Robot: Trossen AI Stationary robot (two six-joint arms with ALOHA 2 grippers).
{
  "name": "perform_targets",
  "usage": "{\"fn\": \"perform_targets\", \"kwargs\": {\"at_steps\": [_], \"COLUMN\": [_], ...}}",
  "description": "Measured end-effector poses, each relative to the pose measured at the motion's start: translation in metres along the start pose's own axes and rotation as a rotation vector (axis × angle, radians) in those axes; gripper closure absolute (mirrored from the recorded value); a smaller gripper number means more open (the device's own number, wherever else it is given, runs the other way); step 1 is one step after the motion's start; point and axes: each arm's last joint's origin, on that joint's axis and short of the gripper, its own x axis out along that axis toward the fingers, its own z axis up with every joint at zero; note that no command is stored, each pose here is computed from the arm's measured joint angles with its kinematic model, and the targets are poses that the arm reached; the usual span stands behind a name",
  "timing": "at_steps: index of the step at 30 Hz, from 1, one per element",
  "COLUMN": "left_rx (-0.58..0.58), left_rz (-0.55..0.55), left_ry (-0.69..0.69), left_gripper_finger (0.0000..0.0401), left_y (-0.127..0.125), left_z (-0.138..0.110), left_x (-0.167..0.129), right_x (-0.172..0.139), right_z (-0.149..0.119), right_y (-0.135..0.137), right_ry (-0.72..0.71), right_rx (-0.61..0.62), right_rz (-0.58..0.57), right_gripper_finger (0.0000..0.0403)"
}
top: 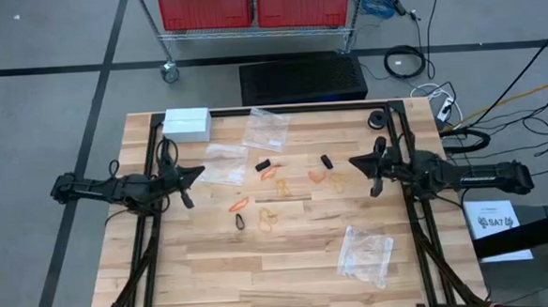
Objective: Sort rubber bands
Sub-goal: Open the top zip lock bag
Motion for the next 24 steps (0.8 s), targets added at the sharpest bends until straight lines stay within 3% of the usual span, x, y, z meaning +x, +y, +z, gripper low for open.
{"fn": "perform_targets", "kwargs": {"at_steps": [3,10,17,24], "left_rx": [0.000,0.001,0.001,0.000], "left_rz": [0.000,0.000,0.000,0.000], "left_ry": [0.000,0.001,0.000,0.000], "left_gripper_finger": [0.0399,0.0399,0.0399,0.0399], "left_y": [0.000,0.000,0.000,0.000], "left_z": [0.000,0.000,0.000,0.000], "left_x": [0.000,0.000,0.000,0.000], "right_x": [0.003,0.015,0.041,0.097], "right_z": [0.000,-0.019,-0.015,-0.008], "right_y": [0.000,-0.002,-0.001,0.001], "right_ry": [0.000,0.155,0.221,0.363], "right_rx": [0.026,0.080,-0.074,-0.195], "right_rz": [0.000,-0.071,-0.151,-0.210], "right_gripper_finger": [0.0403,0.0395,0.0360,0.0350]}}
